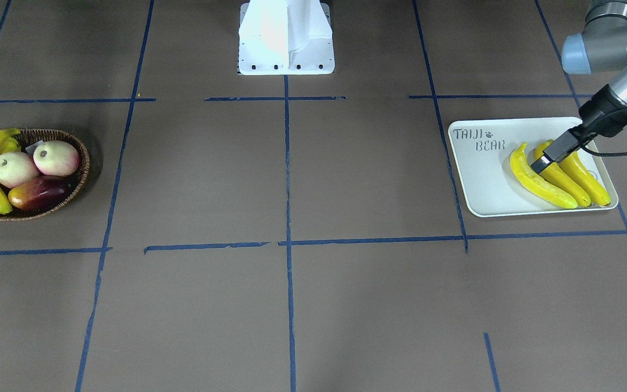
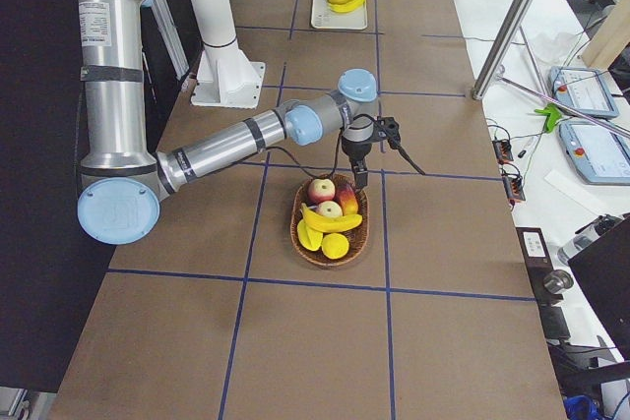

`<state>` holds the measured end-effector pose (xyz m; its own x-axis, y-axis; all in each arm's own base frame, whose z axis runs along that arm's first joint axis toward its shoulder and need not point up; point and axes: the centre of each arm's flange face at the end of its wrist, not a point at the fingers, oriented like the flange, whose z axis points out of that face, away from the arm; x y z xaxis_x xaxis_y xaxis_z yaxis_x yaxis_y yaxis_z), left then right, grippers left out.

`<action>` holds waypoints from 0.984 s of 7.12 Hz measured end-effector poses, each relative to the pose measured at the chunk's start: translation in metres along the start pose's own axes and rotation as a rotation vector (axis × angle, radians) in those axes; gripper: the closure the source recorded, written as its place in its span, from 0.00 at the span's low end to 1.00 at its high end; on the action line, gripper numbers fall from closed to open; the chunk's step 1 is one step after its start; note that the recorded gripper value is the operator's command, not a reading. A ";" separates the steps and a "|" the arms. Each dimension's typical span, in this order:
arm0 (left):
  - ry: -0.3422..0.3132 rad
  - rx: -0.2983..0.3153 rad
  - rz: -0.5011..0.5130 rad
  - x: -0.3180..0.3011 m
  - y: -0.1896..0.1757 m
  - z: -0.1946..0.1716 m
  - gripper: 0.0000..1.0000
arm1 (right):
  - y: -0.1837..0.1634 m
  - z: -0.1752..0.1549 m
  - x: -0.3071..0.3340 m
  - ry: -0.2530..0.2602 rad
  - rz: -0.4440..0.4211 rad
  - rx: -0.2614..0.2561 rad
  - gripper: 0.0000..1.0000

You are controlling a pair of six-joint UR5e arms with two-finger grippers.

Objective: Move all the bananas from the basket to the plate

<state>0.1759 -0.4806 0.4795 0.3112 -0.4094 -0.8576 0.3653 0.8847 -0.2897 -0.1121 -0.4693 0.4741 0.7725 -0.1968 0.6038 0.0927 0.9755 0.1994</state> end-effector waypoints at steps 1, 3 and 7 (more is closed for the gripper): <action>0.002 -0.002 0.016 0.006 0.008 0.004 0.00 | 0.014 0.006 0.016 0.083 -0.014 -0.008 0.01; 0.006 -0.003 0.029 0.011 0.014 0.005 0.00 | 0.031 0.023 0.019 0.151 -0.036 -0.042 0.03; 0.006 -0.004 0.031 0.010 0.016 0.004 0.00 | 0.052 0.071 0.000 0.231 -0.019 -0.117 0.11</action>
<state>0.1883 -0.4714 0.4685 0.3169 -0.3802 -0.8689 0.3519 0.8979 -0.2646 -0.1524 -0.4259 0.5392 0.8916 -0.2007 0.4059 0.1702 0.9792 0.1101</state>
